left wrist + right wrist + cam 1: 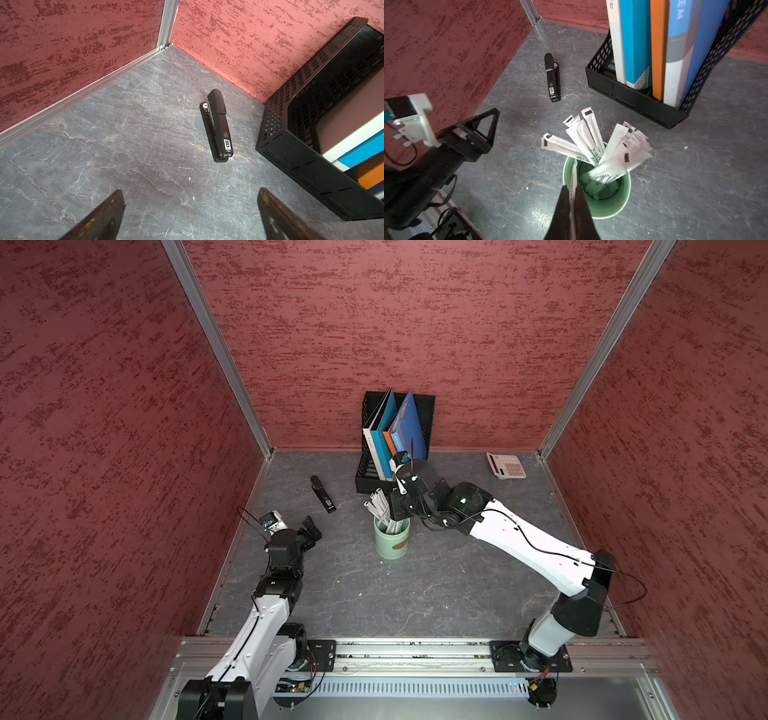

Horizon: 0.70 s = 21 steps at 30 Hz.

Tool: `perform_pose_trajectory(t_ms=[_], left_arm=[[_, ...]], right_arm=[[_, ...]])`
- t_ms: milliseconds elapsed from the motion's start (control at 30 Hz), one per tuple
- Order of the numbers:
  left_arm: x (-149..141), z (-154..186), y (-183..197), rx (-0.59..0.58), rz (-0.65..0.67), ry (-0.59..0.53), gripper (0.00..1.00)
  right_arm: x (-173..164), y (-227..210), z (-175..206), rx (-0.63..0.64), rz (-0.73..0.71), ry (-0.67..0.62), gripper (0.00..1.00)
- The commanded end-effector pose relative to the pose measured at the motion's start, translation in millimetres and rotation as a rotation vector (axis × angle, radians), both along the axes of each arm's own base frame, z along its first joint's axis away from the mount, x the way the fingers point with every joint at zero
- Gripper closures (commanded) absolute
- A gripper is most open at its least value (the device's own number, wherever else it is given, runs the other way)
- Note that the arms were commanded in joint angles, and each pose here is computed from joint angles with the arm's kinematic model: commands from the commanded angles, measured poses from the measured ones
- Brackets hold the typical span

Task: Take the straws out of the storage container
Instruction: Pick up the straw from the container, then place the straw at the center of the board.

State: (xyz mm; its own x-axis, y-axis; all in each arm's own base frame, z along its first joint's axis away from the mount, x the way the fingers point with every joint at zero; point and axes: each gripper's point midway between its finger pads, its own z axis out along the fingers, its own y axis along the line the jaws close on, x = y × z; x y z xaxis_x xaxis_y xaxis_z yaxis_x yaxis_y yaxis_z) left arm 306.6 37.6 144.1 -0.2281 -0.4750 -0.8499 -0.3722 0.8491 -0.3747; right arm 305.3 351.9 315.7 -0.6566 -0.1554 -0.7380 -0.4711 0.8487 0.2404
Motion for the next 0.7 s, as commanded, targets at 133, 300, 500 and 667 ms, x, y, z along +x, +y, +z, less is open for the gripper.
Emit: perform_pose_trajectory(t_ms=[133,300,500,667], left_arm=[[2,14,3,0.003,0.015,-0.039,0.00],[2,14,3,0.002,0.016,-0.040,0.00],[2,15,4,0.003,0.018,-0.041,0.01],[2,14,4,0.002,0.019,-0.040,0.01]], right_arm=[[-45,-30,66,-0.022,0.138,0.021,1.00],[-70,-48,82,-0.073,0.195,0.107,1.00],[-81,-74,43,-0.238,0.184,0.285,1.00],[-81,-87,12,-0.284,0.172,0.395,1.00]])
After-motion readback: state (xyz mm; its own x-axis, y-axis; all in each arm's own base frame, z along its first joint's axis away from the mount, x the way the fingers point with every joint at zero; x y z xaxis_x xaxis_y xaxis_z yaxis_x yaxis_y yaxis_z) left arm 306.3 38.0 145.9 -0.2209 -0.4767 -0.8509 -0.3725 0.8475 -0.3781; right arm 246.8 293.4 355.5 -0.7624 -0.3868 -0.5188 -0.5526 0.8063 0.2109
